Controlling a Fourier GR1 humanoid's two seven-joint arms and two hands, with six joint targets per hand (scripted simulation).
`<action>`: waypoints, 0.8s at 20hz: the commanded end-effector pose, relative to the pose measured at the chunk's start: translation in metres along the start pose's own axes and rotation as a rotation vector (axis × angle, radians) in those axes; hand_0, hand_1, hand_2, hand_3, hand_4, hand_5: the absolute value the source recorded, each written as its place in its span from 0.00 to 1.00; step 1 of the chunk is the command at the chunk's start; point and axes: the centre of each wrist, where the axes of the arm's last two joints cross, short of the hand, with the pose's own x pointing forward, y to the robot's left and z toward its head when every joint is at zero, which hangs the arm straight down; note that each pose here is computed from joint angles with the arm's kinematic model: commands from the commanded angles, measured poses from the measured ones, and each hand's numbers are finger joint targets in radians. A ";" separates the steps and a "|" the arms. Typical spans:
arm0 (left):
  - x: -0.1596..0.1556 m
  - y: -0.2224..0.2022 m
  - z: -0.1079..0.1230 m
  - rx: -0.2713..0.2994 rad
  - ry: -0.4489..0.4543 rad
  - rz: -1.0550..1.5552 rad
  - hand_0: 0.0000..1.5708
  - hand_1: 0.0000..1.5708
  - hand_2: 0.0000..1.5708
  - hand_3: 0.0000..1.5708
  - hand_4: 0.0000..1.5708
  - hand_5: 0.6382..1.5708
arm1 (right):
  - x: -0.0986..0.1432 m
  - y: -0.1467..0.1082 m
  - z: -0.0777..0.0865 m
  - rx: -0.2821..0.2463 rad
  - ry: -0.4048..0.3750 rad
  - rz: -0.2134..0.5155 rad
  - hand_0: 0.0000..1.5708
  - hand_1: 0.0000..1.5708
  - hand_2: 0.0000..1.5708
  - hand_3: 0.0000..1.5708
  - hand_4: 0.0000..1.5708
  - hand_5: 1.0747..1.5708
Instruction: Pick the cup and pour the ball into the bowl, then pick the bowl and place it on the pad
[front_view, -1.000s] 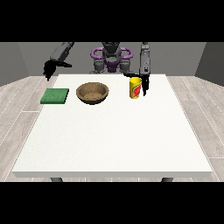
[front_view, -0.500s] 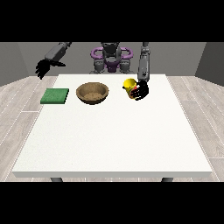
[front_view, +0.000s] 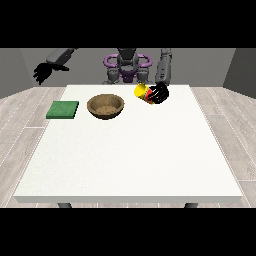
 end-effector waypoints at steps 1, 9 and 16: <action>0.032 -0.017 -0.019 -0.100 -0.004 -0.099 0.88 0.88 1.00 1.00 0.65 0.96 | -0.019 -0.023 0.026 -0.086 0.115 0.030 0.00 0.00 0.05 0.00 0.00 0.98; 0.079 -0.067 -0.008 -0.283 -0.058 -0.324 0.87 0.87 1.00 1.00 0.68 1.00 | -0.034 -0.049 0.063 -0.172 0.266 0.049 0.00 0.00 0.00 0.00 0.00 0.97; 0.110 -0.059 -0.036 -0.259 -0.123 -0.405 0.86 0.86 1.00 1.00 0.67 1.00 | -0.042 -0.049 0.067 -0.182 0.154 0.019 0.00 0.00 0.00 0.00 0.00 0.97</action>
